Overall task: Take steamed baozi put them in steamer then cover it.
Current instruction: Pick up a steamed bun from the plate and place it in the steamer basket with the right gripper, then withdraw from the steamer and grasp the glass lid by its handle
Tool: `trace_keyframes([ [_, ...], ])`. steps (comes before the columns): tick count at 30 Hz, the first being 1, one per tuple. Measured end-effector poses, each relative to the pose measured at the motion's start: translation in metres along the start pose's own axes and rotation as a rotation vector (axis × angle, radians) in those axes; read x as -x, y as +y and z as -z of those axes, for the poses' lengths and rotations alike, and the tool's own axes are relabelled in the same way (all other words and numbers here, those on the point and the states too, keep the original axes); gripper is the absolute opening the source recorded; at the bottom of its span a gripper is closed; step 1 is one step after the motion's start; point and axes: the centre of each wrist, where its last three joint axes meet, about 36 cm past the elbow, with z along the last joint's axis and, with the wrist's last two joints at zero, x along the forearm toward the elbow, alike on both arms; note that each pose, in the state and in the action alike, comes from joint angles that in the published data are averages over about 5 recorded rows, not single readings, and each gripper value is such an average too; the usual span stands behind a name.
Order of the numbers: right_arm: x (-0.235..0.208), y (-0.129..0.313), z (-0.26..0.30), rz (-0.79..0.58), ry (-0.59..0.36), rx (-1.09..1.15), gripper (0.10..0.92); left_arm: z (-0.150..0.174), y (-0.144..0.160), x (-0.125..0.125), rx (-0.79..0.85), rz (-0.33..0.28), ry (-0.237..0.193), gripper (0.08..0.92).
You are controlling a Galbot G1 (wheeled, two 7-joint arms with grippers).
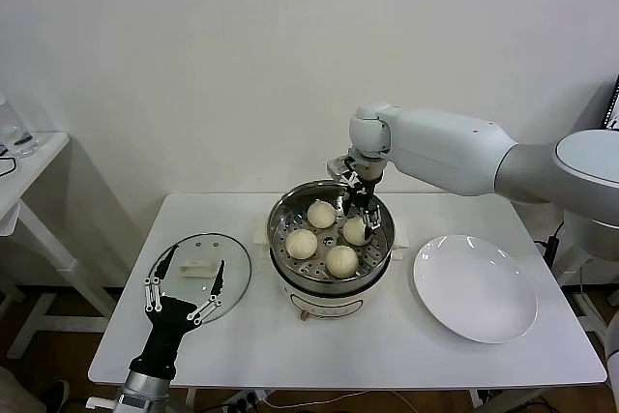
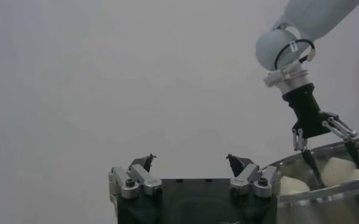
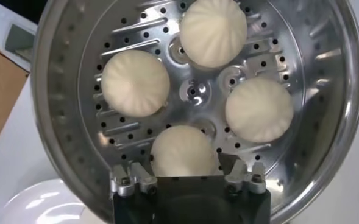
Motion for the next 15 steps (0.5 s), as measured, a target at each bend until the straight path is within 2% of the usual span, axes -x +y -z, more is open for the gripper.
trace_keyframes([
  [8, -0.025, 0.01, -0.009, -0.052, -0.057, -0.007, 0.823, 0.0, -0.001, 0.001, 0.009, 0.0, -0.004, 0.823],
  [15, -0.049, 0.035, -0.034, -0.235, -0.227, -0.026, 0.823, -0.003, -0.002, 0.003, 0.056, 0.008, -0.002, 0.823],
])
